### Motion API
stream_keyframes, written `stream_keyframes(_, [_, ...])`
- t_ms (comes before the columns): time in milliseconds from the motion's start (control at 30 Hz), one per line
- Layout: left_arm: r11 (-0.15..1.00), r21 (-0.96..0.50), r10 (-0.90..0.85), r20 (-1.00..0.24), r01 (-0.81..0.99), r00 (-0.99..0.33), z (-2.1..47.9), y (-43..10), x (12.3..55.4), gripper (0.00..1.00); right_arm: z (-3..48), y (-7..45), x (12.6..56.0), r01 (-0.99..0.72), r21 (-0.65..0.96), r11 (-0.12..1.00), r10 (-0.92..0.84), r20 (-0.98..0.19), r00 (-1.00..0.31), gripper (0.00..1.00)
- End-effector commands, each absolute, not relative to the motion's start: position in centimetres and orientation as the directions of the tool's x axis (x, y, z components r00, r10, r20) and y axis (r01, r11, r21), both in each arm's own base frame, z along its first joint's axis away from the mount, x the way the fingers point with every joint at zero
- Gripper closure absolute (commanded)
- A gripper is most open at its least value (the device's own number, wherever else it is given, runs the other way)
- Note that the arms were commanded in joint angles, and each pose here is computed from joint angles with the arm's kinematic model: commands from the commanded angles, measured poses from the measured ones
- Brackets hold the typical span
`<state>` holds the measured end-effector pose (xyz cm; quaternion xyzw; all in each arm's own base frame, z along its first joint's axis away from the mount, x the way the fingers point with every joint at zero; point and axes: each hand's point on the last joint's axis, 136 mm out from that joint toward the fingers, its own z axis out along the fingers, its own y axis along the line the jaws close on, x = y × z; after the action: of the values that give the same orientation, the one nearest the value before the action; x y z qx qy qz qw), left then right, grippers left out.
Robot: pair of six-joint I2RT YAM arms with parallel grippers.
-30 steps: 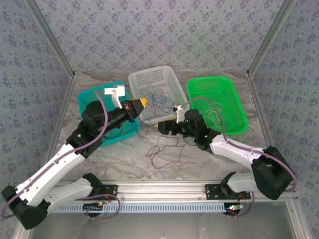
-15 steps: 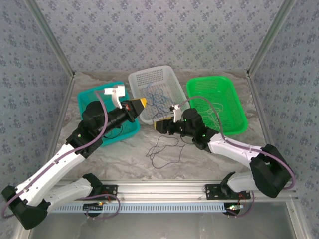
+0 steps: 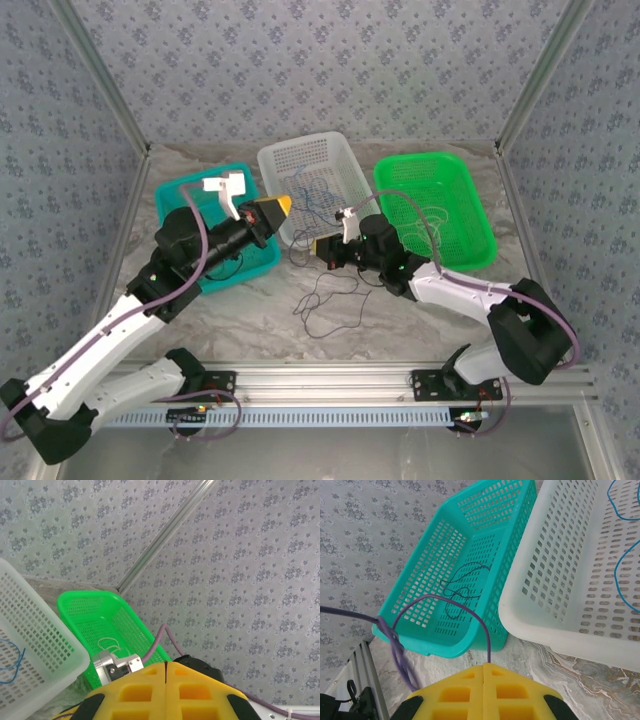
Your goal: Untangle the cables
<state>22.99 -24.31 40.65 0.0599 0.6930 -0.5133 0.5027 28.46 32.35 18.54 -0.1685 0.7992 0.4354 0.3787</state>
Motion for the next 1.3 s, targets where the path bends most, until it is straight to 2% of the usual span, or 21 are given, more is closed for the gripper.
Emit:
stream_keyframes(0, [0.468,-0.620,-0.456,-0.780,0.629,-0.430,42.7,-23.6,22.6,1.00,20.3,32.4,28.8,-0.633,0.544,0.551,0.073,-0.787,-0.613,1.00])
stream_keyframes(67, [0.477,-0.619,-0.458,-0.781,0.624,-0.424,42.6,-23.3,22.6,1.00,20.2,32.2,28.5,-0.630,0.546,0.553,0.065,-0.782,-0.620,0.86])
stream_keyframes(133, [0.480,-0.618,-0.458,-0.782,0.622,-0.424,42.5,-23.3,22.7,1.00,20.1,32.0,28.3,-0.630,0.545,0.554,0.063,-0.782,-0.621,0.79])
stream_keyframes(400, [0.455,-0.627,-0.467,-0.773,0.632,-0.430,42.9,-23.7,22.6,1.00,20.2,31.6,27.7,-0.646,0.533,0.546,0.057,-0.793,-0.607,0.63])
stream_keyframes(633, [0.416,-0.631,-0.487,-0.763,0.655,-0.426,43.9,-23.7,22.1,1.00,19.1,32.2,28.2,-0.641,0.541,0.544,0.046,-0.782,-0.621,0.59])
stream_keyframes(1000, [0.380,-0.636,-0.503,-0.751,0.671,-0.428,44.5,-23.8,21.7,1.00,18.7,33.2,28.5,-0.650,0.578,0.493,0.077,-0.773,-0.629,0.46])
stream_keyframes(1200, [0.349,-0.648,-0.519,-0.735,0.677,-0.436,44.7,-23.9,21.6,1.00,18.5,34.5,28.7,-0.654,0.594,0.468,0.079,-0.765,-0.639,0.49])
stream_keyframes(1267, [0.341,-0.650,-0.522,-0.732,0.679,-0.439,44.7,-23.9,21.5,1.00,18.6,34.7,28.8,-0.651,0.604,0.460,0.096,-0.763,-0.639,0.55])
